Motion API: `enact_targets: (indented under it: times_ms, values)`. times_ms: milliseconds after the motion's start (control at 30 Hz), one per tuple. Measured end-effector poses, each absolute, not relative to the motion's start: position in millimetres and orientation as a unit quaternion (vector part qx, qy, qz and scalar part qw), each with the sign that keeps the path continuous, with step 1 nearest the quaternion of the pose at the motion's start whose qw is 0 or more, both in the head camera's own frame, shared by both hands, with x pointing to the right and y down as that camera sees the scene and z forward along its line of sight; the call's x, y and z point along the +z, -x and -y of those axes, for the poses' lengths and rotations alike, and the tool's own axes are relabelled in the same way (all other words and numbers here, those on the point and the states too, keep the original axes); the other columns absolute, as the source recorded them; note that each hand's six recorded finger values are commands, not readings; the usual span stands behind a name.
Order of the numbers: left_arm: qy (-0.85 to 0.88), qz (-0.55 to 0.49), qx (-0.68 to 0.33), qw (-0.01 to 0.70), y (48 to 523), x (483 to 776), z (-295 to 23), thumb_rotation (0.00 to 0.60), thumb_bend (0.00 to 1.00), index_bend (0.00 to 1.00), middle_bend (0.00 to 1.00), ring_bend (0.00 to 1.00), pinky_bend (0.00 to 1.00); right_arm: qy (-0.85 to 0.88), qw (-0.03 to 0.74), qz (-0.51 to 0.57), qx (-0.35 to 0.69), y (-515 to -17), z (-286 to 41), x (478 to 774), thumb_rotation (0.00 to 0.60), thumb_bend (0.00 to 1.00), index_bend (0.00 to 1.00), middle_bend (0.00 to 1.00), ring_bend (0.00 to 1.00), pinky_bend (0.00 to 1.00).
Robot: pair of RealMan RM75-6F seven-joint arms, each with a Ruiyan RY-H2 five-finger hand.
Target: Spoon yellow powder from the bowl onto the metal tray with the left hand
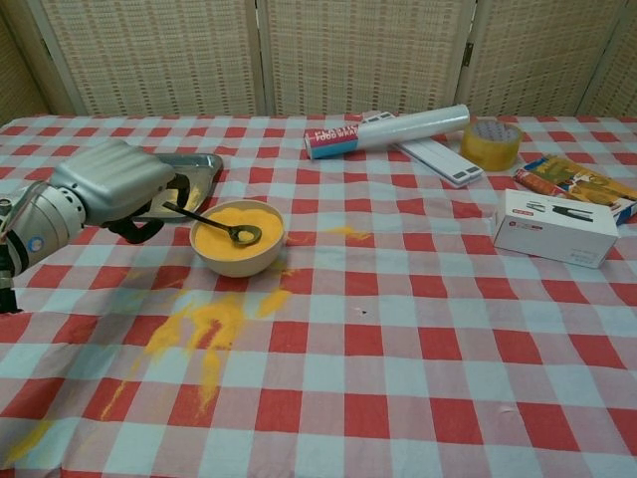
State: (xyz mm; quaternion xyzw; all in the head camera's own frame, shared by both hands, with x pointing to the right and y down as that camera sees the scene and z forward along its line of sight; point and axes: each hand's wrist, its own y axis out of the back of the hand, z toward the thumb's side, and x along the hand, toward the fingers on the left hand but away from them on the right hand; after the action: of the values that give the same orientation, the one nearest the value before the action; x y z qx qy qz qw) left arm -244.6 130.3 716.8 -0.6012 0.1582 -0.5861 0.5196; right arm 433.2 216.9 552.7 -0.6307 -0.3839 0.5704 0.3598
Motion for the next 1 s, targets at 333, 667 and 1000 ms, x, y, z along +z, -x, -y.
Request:
enact_targets:
  times_ms: [333, 667, 1000]
  values:
    - [0.602, -0.158, -0.581, 0.525, 249.8, 706.2, -145.3, 0.6, 0.48, 0.43, 1.0, 1.0, 1.0, 0.633, 0.36, 0.381, 0.57, -431.7, -217.7, 553.4, 0.6, 0.12, 0.0, 0.0, 0.0, 0.0]
    - [0.609, -0.19, -0.555, 0.534, 249.6, 701.6, -147.8, 0.6, 0.48, 0.4, 1.0, 1.0, 1.0, 0.635, 0.362, 0.38, 0.567, -429.8, -220.1, 552.0, 0.6, 0.12, 0.0, 0.0, 0.0, 0.0]
    - [0.623, -0.238, -0.527, 0.527, 263.0, 708.2, -159.8, 0.6, 0.47, 0.4, 1.0, 1.0, 1.0, 0.636, 0.365, 0.376, 0.566, -427.7, -221.3, 553.0, 0.6, 0.12, 0.0, 0.0, 0.0, 0.0]
